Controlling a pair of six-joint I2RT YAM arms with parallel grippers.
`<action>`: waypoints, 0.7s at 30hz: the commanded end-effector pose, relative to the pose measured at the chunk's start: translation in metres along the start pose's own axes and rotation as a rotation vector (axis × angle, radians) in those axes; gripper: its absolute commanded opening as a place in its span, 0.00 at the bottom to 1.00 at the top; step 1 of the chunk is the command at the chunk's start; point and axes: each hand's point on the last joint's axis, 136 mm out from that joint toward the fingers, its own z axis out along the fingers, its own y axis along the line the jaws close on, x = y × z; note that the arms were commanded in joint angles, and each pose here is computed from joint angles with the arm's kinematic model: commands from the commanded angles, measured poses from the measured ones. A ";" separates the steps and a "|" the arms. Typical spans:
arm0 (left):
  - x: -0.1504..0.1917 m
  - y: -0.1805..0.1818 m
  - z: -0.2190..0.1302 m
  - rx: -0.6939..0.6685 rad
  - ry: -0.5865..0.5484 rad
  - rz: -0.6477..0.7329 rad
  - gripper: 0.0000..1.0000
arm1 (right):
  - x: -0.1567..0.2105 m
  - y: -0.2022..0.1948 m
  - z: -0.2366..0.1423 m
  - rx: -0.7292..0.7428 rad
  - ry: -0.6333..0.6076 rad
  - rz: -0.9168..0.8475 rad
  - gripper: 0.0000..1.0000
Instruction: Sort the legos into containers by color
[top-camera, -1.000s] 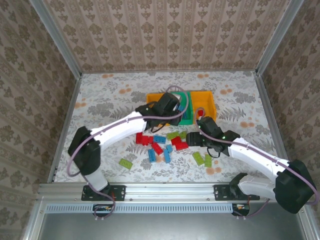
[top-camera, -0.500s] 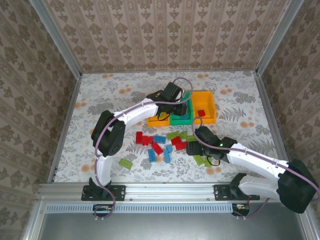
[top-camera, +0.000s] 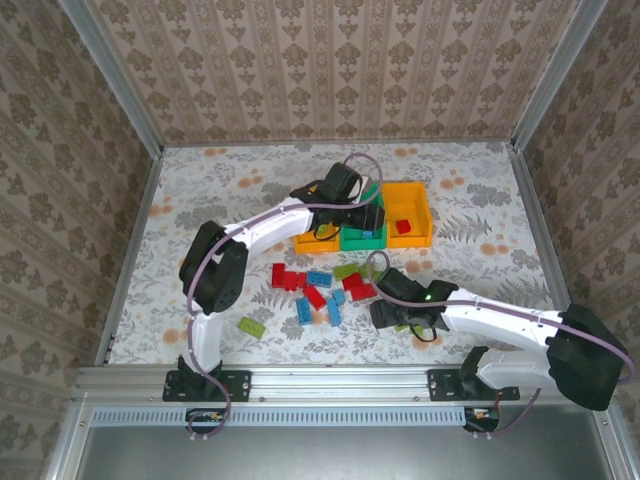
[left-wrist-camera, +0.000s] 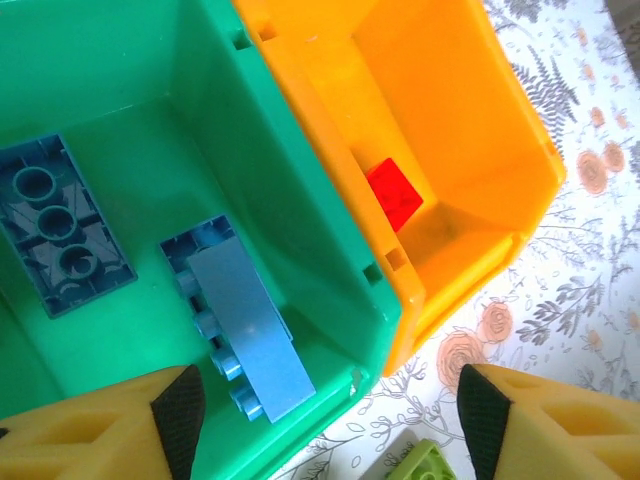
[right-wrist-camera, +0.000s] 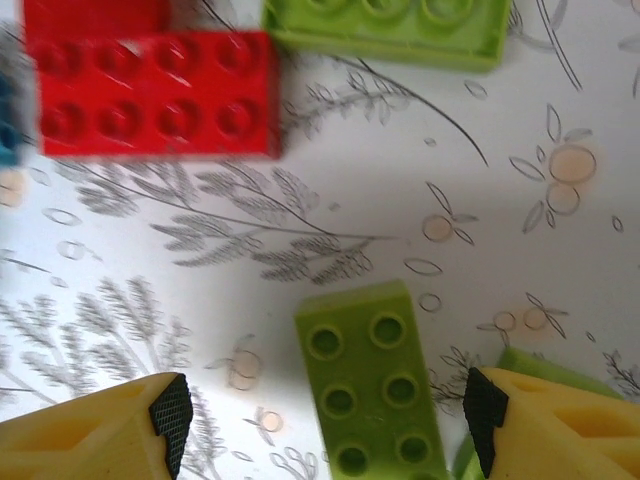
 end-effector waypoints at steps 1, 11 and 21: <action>-0.019 -0.020 -0.036 0.075 -0.089 -0.007 0.73 | -0.003 -0.010 -0.004 0.077 -0.001 -0.001 0.76; -0.002 -0.019 -0.058 0.094 -0.120 -0.027 0.77 | -0.006 -0.002 0.008 0.092 0.038 -0.057 0.69; 0.000 -0.004 -0.083 0.061 -0.177 -0.051 0.78 | 0.005 -0.003 0.022 0.140 0.115 -0.087 0.41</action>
